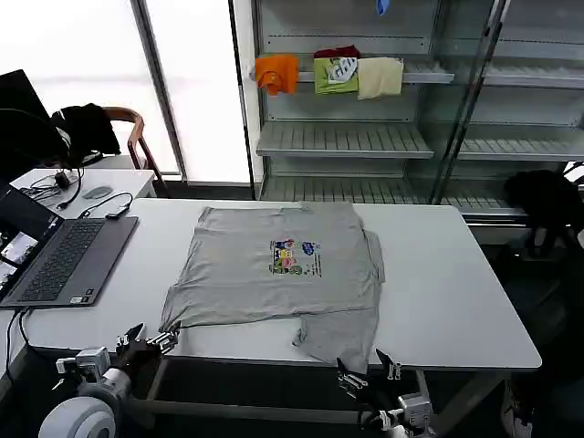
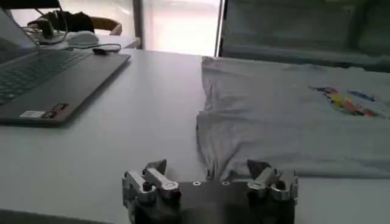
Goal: Fold and organize the clothes.
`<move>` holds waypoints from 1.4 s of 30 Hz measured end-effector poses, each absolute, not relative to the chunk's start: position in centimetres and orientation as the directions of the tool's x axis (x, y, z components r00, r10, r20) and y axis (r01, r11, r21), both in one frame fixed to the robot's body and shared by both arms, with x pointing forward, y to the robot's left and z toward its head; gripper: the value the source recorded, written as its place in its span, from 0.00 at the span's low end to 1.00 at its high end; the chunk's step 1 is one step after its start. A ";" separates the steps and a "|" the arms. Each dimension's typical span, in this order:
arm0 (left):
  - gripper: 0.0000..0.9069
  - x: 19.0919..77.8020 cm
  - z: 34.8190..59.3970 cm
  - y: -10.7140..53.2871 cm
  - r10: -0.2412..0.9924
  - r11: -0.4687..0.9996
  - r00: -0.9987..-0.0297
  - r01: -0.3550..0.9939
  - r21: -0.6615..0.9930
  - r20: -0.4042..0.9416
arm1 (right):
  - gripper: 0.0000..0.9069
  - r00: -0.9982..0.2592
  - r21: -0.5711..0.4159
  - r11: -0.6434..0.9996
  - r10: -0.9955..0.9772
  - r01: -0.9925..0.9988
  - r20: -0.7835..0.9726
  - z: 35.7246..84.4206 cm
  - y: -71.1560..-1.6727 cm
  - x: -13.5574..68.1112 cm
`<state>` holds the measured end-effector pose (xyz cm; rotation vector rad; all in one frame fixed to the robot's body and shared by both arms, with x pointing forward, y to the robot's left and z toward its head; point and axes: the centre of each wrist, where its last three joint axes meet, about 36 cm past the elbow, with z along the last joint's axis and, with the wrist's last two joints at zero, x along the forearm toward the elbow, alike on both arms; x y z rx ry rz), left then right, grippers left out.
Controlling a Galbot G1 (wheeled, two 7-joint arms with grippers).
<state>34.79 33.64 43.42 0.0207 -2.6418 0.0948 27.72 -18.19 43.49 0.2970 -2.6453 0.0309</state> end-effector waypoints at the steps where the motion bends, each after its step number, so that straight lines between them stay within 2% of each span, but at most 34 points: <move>1: 0.58 34.9 43.4 33.7 0.002 0.997 -0.878 -0.032 -0.064 0.479 | 0.49 -0.864 0.031 0.976 -0.205 -0.216 0.460 43.5 -18.1 27.7; 2: 0.49 34.9 43.3 33.7 0.002 0.997 -0.878 -0.033 -0.065 0.479 | 0.38 -0.864 0.032 0.976 -0.206 -0.216 0.460 43.5 -18.1 27.7; 4: 0.36 35.0 43.2 33.7 0.002 0.997 -0.877 -0.034 -0.066 0.480 | 0.31 -0.864 0.034 0.976 -0.208 -0.217 0.459 43.5 -18.0 27.8; 5: 0.23 35.0 43.1 33.7 0.001 0.997 -0.877 -0.035 -0.067 0.480 | 0.23 -0.863 0.035 0.975 -0.209 -0.218 0.459 43.4 -17.9 27.8; 6: 0.10 35.0 43.1 33.7 0.002 0.997 -0.877 -0.035 -0.068 0.481 | 0.21 -0.863 0.036 0.975 -0.210 -0.218 0.459 43.4 -17.9 27.8; 7: 0.06 35.1 43.0 33.7 0.003 0.997 -0.877 -0.035 -0.070 0.481 | 0.20 -0.863 0.036 0.975 -0.211 -0.219 0.459 43.4 -17.9 27.9; 8: 0.06 35.1 42.9 33.7 0.004 0.997 -0.877 -0.035 -0.070 0.481 | 0.20 -0.862 0.038 0.975 -0.212 -0.219 0.460 43.3 -17.8 27.9; 9: 0.02 35.1 42.9 33.7 0.003 0.997 -0.876 -0.035 -0.070 0.482 | 0.16 -0.862 0.038 0.975 -0.212 -0.220 0.460 43.3 -17.8 27.9; 10: 0.02 35.1 42.8 33.7 0.004 0.997 -0.876 -0.034 -0.070 0.482 | 0.13 -0.862 0.038 0.975 -0.212 -0.220 0.460 43.2 -17.8 27.9; 11: 0.02 35.1 42.7 33.7 0.005 0.997 -0.876 -0.033 -0.070 0.482 | 0.06 -0.862 0.038 0.975 -0.212 -0.220 0.460 43.2 -17.8 28.0; 12: 0.02 35.1 42.6 33.7 0.006 0.997 -0.876 -0.032 -0.071 0.481 | 0.02 -0.862 0.038 0.975 -0.212 -0.219 0.460 43.1 -17.9 28.0; 14: 0.02 35.1 42.5 33.7 0.009 0.997 -0.877 -0.030 -0.073 0.481 | 0.00 -0.862 0.038 0.975 -0.212 -0.220 0.460 43.1 -17.9 28.0; 32: 0.02 34.9 42.6 33.5 0.055 0.995 -0.874 0.006 -0.102 0.482 | 0.00 -0.883 0.038 0.976 -0.212 -0.217 0.418 44.8 -18.0 28.3; 42: 0.01 35.6 45.0 33.2 0.065 0.993 -0.908 0.018 -0.116 0.414 | 0.00 -0.909 0.026 0.979 -0.199 -0.204 0.367 46.9 -19.0 29.7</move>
